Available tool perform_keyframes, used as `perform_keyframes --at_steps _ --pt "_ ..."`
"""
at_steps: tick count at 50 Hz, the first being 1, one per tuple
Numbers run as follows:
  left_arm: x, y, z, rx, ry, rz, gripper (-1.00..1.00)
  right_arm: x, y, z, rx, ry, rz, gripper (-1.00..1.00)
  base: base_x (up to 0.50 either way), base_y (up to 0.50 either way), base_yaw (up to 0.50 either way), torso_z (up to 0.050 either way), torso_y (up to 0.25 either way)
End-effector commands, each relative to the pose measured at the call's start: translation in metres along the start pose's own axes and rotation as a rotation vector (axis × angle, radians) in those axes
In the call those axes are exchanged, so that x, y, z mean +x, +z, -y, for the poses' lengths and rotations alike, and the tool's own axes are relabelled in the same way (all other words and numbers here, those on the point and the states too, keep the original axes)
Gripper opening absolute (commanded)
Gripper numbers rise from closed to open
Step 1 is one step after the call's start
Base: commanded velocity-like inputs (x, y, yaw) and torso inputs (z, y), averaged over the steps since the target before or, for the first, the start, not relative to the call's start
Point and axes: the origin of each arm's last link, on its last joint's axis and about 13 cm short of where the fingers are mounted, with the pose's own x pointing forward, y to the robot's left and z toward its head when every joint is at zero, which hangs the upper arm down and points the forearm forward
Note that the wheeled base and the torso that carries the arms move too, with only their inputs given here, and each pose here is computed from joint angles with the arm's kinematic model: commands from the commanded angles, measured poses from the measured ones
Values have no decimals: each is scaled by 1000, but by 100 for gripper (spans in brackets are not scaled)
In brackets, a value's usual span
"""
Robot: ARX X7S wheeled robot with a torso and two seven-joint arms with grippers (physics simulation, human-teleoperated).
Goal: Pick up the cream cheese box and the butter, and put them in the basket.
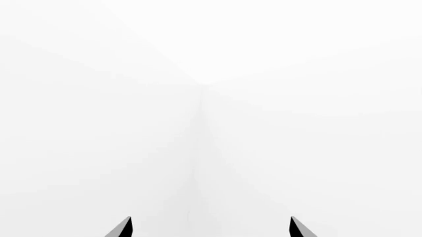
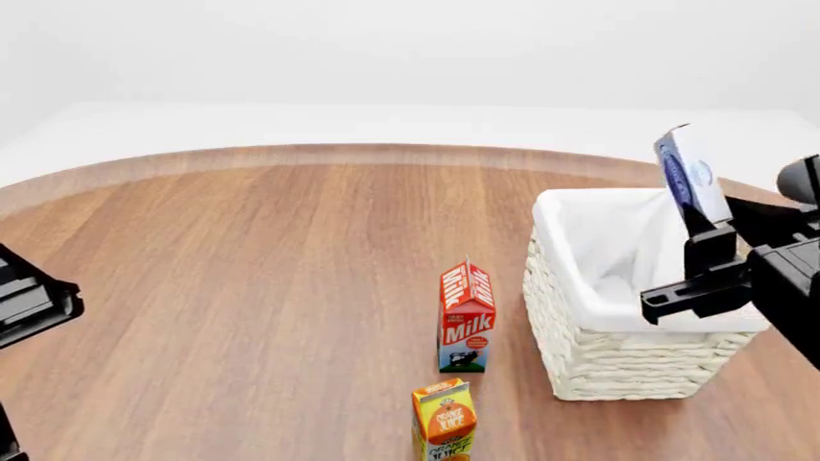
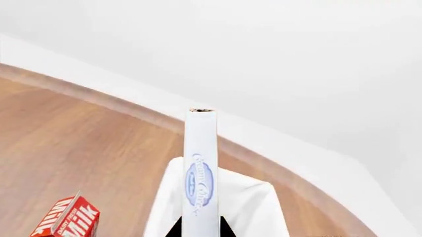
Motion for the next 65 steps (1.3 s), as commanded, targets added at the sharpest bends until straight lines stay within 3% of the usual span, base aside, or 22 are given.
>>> perform_keyframes --at_steps 1,9,20,29,35,45,65 --pt "0 -1 -2 6 1 2 100 7 20 20 36 -37 44 -100 0 0 0 0 0" --pt "0 -1 -2 7 -1 2 100 20 22 30 121 -54 -4 -100 0 0 0 0 0" --pt "0 -1 0 9 -10 -1 100 42 31 41 145 -44 -48 -100 0 0 0 0 1" --pt "1 0 1 11 -11 2 100 58 32 41 187 -5 -117 -100 0 0 0 0 0" --pt "0 -2 1 11 -14 -3 100 73 26 38 273 -4 -157 -100 0 0 0 0 0" --pt "0 -3 1 12 -13 -6 100 99 21 44 276 -52 -204 -100 0 0 0 0 1" --pt "0 -3 2 12 -16 -8 100 117 -17 28 232 7 -327 -100 0 0 0 0 1"
